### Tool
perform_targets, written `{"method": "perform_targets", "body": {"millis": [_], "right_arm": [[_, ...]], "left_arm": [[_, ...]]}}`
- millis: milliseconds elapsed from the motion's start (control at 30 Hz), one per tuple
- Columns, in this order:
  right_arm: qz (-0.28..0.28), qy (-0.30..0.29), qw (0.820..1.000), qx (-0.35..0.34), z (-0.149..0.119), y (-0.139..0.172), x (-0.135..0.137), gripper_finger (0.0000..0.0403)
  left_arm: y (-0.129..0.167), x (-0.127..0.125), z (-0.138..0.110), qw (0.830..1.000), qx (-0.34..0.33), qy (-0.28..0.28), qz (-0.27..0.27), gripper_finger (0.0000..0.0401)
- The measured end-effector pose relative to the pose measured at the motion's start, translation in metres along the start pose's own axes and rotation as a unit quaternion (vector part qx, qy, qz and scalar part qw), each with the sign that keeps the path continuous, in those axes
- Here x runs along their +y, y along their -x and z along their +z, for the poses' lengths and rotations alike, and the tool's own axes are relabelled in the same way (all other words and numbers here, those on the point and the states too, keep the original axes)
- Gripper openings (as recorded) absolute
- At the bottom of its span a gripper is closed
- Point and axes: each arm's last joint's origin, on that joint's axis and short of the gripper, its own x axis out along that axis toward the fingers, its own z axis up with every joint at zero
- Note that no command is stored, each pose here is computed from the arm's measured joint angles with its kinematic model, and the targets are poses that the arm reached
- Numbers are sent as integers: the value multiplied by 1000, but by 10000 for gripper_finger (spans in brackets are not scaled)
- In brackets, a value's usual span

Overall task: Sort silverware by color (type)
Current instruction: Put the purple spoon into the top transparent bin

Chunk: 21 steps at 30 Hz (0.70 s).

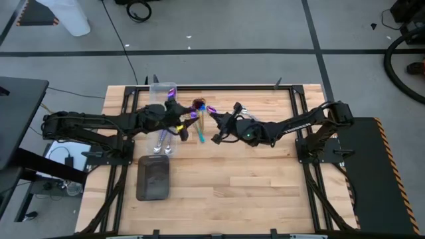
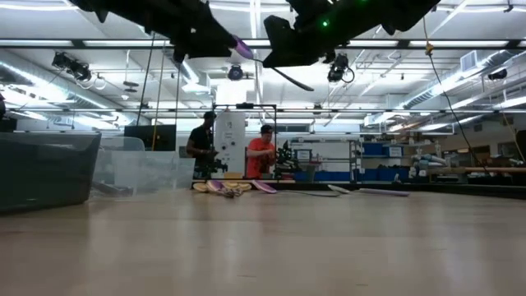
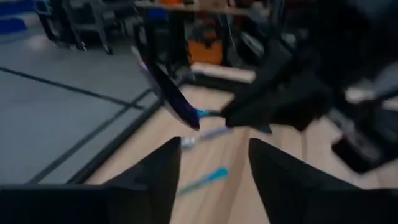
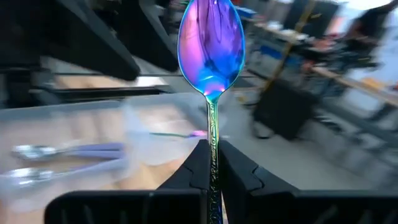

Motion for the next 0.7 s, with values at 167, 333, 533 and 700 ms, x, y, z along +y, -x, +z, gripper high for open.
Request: {"method": "perform_targets", "body": {"millis": [167,333,533,700], "right_arm": [[-26,17,999,-8,3,2,0,24],[-47,31,998,-32,10,3,-2,25],[-53,38,997,-48,15,3,-3,25],[-44,39,997,-51,15,3,-3,25]], "left_arm": [[-1,4,13,998,-65,24,0,229],[-4,9,16,996,-82,36,9,231],[-11,13,16,994,-97,48,18,231],[-13,13,19,992,-119,50,0,231]]}}
